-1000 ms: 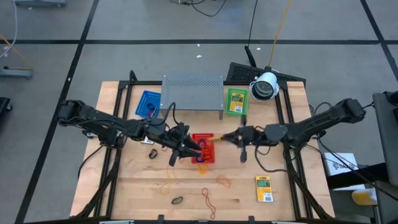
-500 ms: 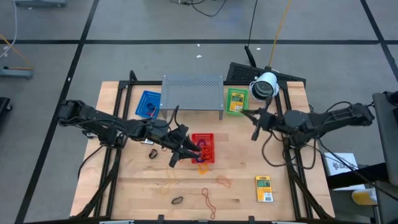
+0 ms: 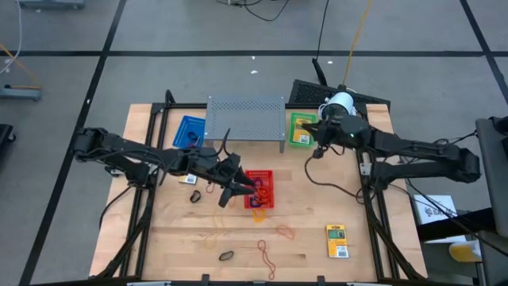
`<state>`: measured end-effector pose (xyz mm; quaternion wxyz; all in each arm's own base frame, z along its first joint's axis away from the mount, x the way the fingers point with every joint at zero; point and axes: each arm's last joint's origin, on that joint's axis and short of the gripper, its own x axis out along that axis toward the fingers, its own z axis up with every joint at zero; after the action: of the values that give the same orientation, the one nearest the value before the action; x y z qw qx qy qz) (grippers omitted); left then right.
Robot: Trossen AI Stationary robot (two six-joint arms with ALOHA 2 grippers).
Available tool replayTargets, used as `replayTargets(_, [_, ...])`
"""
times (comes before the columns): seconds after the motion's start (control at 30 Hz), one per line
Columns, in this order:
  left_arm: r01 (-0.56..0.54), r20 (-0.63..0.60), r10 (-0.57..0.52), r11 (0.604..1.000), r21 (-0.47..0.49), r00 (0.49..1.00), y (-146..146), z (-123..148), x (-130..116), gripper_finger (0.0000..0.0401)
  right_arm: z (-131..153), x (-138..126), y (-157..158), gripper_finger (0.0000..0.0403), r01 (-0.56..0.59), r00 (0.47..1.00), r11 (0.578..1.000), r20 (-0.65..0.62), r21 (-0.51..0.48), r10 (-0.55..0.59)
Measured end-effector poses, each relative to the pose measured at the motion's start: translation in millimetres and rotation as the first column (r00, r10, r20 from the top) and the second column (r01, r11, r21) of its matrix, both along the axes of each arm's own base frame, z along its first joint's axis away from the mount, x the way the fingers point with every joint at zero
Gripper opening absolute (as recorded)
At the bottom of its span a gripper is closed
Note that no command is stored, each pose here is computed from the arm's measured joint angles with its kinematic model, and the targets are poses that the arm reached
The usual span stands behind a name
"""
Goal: Pick & Place Office Desk Supplies
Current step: Put the bottom left yellow crayon box into the green basket
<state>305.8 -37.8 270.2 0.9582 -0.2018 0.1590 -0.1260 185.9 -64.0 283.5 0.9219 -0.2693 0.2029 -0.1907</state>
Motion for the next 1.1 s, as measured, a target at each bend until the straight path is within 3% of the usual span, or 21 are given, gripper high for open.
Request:
replayTargets(0.1, [-0.015, -0.014, 0.015, 1.0, 0.0, 1.0, 4.9, -1.2, 0.2, 0.015, -4.3, 4.2, -11.5, 0.0, -0.074, 0.997, 0.997, 0.003, 0.033, 0.074])
replayTargets(0.37, [-0.045, -0.026, 0.045, 0.999, -0.002, 0.999, 13.6, -2.3, 0.7, 0.015, -3.5, 5.3, -32.8, 0.0, -0.23, 0.972, 0.973, 0.048, -0.009, 0.23])
replayTargets(0.6, [-0.05, -0.031, 0.05, 0.999, -0.019, 0.998, 13.6, -2.2, 0.7, 0.015, -4.9, -8.8, -54.0, 0.0, -0.239, 0.97, 0.971, 0.045, 0.0, 0.238])
replayTargets(0.83, [-0.054, -0.031, 0.053, 0.998, -0.021, 0.998, 13.7, -2.2, 0.8, 0.015, -11.1, -26.9, -72.5, 0.0001, -0.282, 0.959, 0.957, 0.049, 0.074, 0.279])
replayTargets(1.1, [-0.084, -0.029, 0.083, 0.996, -0.012, 0.996, 14.6, -2.1, 1.0, 0.015, -33.1, -33.5, -86.1, 0.0001, -0.35, 0.926, 0.936, 0.161, 0.03, 0.341])
